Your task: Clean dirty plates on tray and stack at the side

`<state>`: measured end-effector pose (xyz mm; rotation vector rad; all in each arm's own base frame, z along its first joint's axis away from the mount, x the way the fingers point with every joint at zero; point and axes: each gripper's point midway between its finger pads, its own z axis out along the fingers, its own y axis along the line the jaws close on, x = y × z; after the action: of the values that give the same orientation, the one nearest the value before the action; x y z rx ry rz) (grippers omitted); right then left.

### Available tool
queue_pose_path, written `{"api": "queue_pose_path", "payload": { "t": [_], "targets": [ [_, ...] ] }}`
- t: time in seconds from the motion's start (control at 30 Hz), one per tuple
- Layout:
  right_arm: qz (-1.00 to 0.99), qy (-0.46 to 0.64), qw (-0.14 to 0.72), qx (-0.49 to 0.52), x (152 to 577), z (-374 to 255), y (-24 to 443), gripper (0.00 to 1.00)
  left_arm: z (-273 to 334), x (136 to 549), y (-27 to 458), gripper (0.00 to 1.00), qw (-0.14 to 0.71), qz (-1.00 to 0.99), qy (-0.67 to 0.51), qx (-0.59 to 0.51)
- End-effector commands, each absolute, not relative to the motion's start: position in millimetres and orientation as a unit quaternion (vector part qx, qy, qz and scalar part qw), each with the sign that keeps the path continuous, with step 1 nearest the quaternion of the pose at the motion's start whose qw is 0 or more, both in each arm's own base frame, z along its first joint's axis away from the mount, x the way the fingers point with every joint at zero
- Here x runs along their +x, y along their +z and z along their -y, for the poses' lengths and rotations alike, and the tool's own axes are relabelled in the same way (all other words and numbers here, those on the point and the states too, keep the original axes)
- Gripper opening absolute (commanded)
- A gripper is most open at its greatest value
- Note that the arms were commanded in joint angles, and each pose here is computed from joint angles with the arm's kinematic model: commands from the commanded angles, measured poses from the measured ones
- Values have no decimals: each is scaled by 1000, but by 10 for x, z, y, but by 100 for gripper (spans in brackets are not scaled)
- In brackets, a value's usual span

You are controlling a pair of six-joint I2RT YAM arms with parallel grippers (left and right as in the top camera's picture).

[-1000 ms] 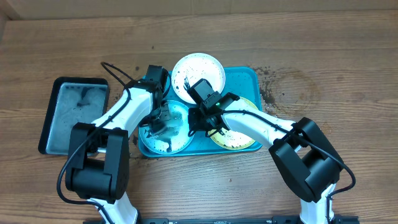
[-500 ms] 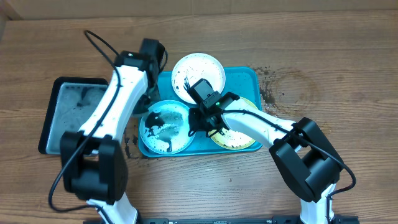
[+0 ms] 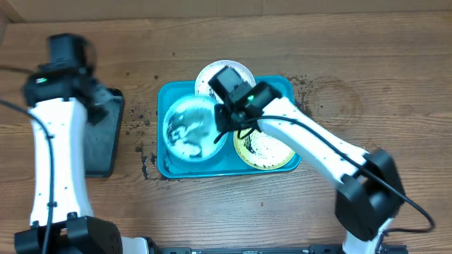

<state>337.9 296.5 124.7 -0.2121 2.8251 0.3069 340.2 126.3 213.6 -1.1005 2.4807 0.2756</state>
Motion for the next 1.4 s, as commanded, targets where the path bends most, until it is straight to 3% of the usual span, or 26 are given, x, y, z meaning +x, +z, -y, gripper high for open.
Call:
{"api": "queue_pose_path", "payload": {
  "t": [0.0,0.3,0.73,1.0,1.37],
  "targets": [
    [-961,36,256,-93,3613,-2737,1916,4,-1443,3313,2051,4,188,-874,52,-444],
    [-908,-130,361,-169,3523,-2643,2577,4,-1842,3138,1918,4,166,-844,20,-510],
    [-794,-272,484,-247,3126,-3007,3142,4,-1836,3163,1746,4,139,-848,12,-512],
    [-747,-286,534,-273,2975,-3315,3410,4,-1817,3174,1746,4,138,-851,7,-507],
    [-740,-299,531,-285,2977,-3313,3429,4,-1808,3176,1745,4,138,-851,4,-506]
  ]
}}
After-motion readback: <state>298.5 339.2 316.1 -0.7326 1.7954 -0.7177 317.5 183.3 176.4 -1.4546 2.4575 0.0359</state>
